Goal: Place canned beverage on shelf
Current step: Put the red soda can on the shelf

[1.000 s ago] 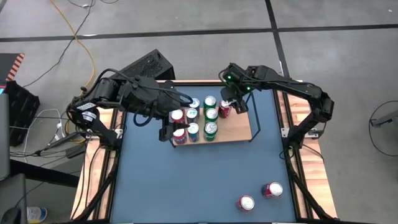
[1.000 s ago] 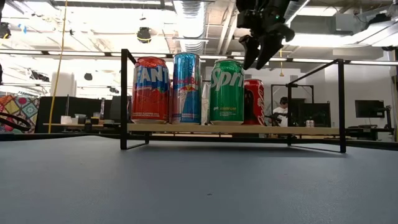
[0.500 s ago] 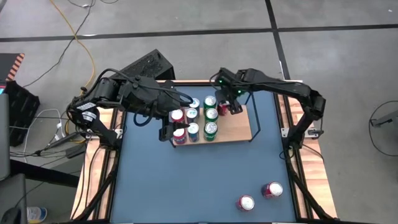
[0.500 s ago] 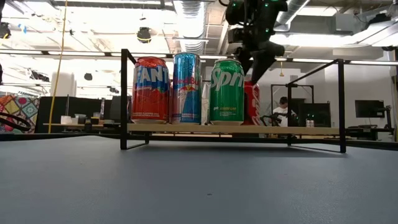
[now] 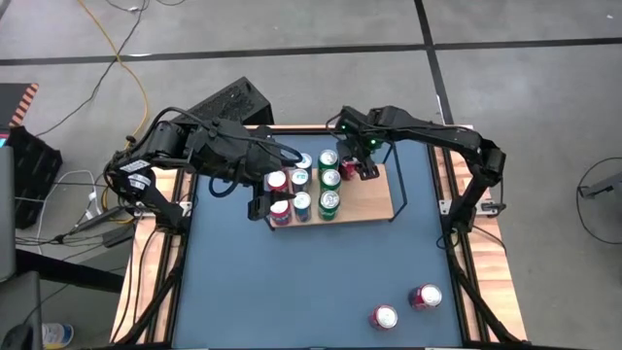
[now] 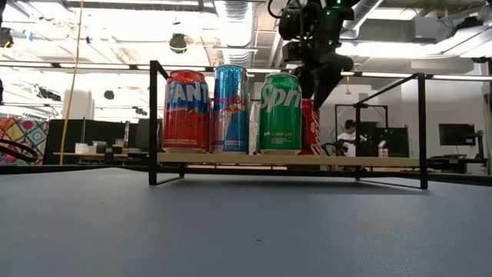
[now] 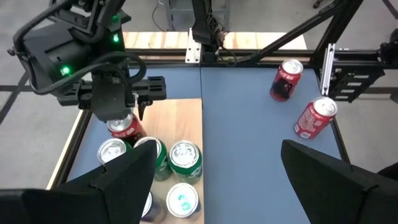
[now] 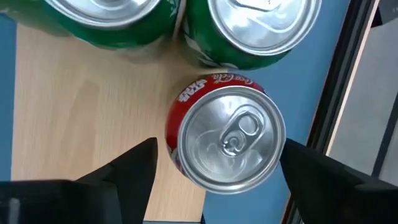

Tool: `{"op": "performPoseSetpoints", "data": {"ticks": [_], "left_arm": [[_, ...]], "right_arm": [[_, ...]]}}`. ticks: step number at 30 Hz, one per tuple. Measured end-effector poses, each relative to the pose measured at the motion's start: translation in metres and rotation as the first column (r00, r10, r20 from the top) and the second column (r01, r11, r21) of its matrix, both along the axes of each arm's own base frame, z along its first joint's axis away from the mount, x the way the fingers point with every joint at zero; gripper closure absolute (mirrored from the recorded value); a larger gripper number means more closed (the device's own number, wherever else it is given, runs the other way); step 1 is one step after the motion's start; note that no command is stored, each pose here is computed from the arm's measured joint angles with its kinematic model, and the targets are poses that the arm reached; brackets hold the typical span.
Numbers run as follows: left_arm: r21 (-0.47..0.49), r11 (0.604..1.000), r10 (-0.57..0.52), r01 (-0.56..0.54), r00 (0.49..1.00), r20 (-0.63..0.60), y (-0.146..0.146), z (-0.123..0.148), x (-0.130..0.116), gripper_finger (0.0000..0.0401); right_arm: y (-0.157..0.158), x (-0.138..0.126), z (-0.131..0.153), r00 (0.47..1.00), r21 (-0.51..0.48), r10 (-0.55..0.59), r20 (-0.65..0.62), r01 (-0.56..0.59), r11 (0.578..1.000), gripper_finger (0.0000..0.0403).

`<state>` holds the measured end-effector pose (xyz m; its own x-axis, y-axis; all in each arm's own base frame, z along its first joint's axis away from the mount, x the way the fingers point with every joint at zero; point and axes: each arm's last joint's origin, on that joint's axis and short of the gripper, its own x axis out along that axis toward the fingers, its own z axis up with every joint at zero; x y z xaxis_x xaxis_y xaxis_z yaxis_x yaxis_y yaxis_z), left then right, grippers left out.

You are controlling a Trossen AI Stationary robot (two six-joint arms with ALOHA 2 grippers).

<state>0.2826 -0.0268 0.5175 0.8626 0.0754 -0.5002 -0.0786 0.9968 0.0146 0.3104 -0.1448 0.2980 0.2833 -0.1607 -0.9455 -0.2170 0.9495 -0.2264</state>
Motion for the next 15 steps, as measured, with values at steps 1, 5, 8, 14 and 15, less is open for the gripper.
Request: {"op": "performPoseSetpoints", "data": {"ticks": [1, 5, 8, 14, 15], "left_arm": [[0.0, 1.0, 0.0, 0.0, 1.0, -0.005, 0.0, -0.0004, -0.0003, 0.0072], [0.008, 1.0, -0.004, 0.004, 1.0, -0.014, 0.0001, -0.0011, -0.0006, 0.0072], [0.009, 1.0, -0.004, 0.004, 1.0, -0.014, 0.0001, -0.0011, -0.0007, 0.0072], [0.009, 1.0, -0.004, 0.004, 1.0, -0.014, 0.0001, -0.0011, -0.0006, 0.0072], [0.009, 1.0, -0.004, 0.004, 1.0, -0.014, 0.0001, -0.0011, -0.0006, 0.0072]], "right_arm": [[0.0, 0.0, 0.0, 1.0, 0.002, -0.007, 0.001, 0.007, 1.0, 0.0084], [0.0002, -0.0002, -0.0001, 0.998, 0.02, -0.062, 0.007, 0.062, 0.998, 0.0103], [-0.0012, -0.0033, -0.0005, 0.991, 0.045, -0.13, -0.007, 0.13, 0.99, 0.0119], [0.002, -0.0026, -0.0004, 0.963, 0.079, -0.271, 0.0, 0.27, 0.96, 0.0127], [0.002, -0.0027, -0.0004, 0.952, 0.083, -0.306, 0.001, 0.305, 0.949, 0.0128]]}}
